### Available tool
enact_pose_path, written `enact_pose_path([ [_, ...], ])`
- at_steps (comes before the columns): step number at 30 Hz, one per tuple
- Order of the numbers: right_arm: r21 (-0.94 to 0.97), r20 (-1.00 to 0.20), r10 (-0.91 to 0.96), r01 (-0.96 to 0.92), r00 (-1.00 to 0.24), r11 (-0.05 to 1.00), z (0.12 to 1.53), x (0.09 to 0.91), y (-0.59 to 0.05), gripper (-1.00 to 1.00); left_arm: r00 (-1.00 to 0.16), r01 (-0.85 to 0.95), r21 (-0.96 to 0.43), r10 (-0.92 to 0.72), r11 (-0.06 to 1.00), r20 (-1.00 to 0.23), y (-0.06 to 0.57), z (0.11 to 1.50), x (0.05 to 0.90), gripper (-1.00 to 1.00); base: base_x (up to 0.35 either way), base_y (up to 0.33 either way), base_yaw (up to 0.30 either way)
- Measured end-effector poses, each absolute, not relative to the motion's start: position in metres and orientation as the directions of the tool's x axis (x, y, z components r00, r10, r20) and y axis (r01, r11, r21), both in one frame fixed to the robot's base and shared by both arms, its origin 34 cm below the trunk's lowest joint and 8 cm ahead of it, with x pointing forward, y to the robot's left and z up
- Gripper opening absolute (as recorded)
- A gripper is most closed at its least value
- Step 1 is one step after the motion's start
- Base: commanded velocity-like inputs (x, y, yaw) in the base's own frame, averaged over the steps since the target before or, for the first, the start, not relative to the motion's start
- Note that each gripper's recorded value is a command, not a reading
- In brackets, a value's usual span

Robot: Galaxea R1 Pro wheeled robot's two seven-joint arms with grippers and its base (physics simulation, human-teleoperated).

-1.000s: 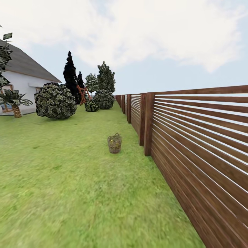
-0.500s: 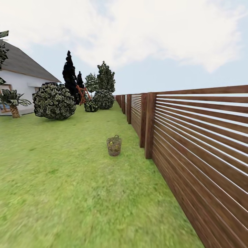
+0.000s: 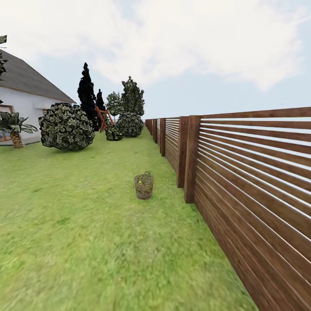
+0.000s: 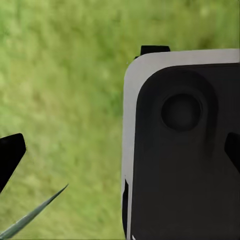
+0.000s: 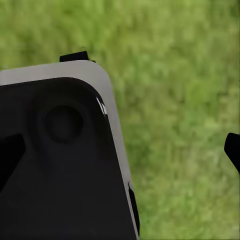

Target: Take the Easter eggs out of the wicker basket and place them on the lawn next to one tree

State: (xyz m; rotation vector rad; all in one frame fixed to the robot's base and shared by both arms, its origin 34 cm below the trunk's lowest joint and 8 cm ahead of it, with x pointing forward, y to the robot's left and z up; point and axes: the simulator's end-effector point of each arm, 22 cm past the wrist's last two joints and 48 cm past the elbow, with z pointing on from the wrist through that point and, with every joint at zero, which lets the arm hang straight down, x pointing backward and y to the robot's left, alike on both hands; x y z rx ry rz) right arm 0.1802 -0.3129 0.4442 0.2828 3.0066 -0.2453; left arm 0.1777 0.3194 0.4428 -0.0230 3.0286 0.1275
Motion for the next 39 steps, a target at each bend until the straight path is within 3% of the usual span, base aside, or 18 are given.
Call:
enact_pose_path([
  [28, -0.149, -0.126, 0.177, 0.195, -0.976, 0.969, 0.4442, 0.1801, -0.3128, 1.0, -0.994, -0.02, 0.082, -0.011, 0.996, -0.11, 0.3184, 0.4427, 0.1776, 1.0, 0.321, 0.178, 0.0],
  [39, -0.144, -0.138, 0.175, 0.195, -0.975, 0.97, 0.4443, 0.1853, -0.3116, 1.0, -0.994, -0.016, 0.086, -0.006, 0.996, -0.111, 0.3193, 0.4426, 0.178, 1.0, 0.077, 0.018, 0.0],
])
